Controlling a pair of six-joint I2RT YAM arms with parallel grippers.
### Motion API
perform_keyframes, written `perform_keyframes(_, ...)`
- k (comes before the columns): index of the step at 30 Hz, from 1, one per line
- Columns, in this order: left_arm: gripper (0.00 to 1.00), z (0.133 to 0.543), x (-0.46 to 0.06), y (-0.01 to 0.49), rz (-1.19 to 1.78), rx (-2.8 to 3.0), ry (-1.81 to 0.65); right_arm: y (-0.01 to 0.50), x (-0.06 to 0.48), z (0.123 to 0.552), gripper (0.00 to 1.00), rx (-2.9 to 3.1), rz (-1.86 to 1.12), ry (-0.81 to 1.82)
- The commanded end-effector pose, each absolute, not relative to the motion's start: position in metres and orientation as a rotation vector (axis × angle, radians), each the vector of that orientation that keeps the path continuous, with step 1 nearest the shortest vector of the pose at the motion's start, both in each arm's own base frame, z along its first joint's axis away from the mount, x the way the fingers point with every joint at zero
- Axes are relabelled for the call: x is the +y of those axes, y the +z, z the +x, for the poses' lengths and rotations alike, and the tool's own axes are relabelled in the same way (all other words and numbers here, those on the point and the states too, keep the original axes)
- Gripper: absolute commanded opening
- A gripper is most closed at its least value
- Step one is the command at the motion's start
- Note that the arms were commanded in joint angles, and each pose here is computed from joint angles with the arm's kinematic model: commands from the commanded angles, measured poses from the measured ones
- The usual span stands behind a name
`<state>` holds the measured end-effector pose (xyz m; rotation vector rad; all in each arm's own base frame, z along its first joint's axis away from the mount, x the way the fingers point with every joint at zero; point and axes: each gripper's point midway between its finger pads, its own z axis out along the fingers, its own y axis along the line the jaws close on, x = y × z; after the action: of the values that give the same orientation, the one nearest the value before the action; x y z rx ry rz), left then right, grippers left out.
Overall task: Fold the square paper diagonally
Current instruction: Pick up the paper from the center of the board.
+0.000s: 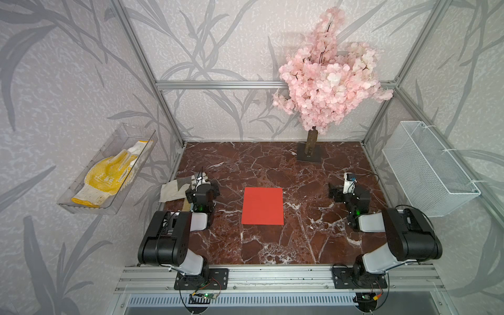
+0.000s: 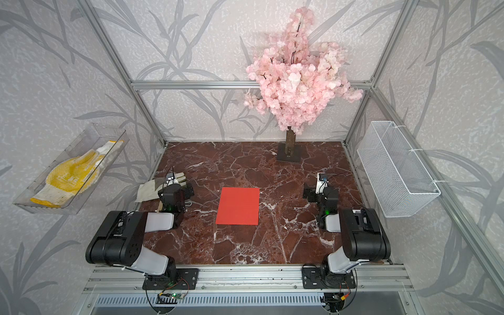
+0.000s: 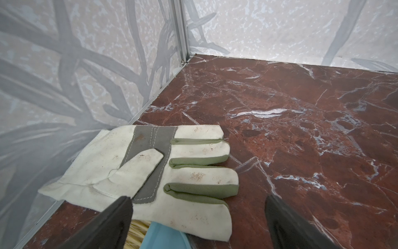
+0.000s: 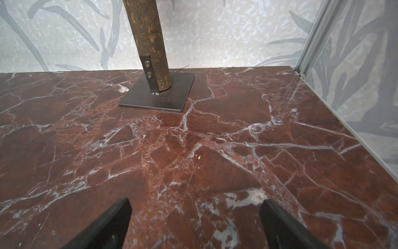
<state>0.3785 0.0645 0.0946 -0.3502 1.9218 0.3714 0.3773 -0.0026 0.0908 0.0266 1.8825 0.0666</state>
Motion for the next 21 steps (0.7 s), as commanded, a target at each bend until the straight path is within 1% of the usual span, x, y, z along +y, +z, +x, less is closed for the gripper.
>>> perform_keyframes(1, 1.0, 0.389, 0.058, 0.132, -0.309, 1.933, 0.348, 0.131, -0.01, 0.37, 0.99, 1.788, 0.076, 0.049)
perform_keyframes(5, 1.0, 0.383, 0.056, 0.181, -0.421, 1.945, 0.259, 0.162, 0.007, 0.353, 0.99, 1.855, 0.066, 0.139)
perform_keyframes(7, 1.0, 0.378, 0.044, 0.2, -0.468, 1.951, 0.125, 0.178, 0.024, 0.343, 0.99, 1.904, 0.035, 0.176)
perform_keyframes(10, 1.0, 0.366, 0.023, 0.212, -0.534, 1.956, -0.085, 0.193, 0.052, 0.326, 0.99, 1.975, -0.027, 0.228)
perform_keyframes(15, 1.0, 0.337, -0.002, 0.2, -0.614, 2.01, -0.316, 0.187, 0.098, 0.295, 0.99, 2.207, -0.087, 0.339)
perform_keyframes(18, 1.0, 0.321, -0.018, 0.178, -0.637, 2.084, -0.434, 0.173, 0.135, 0.273, 0.99, 2.357, -0.197, 0.415)
perform_keyframes(21, 1.0, 0.311, -0.036, 0.157, -0.629, 2.171, -0.53, 0.157, 0.168, 0.253, 0.99, 2.475, -0.348, 0.402)
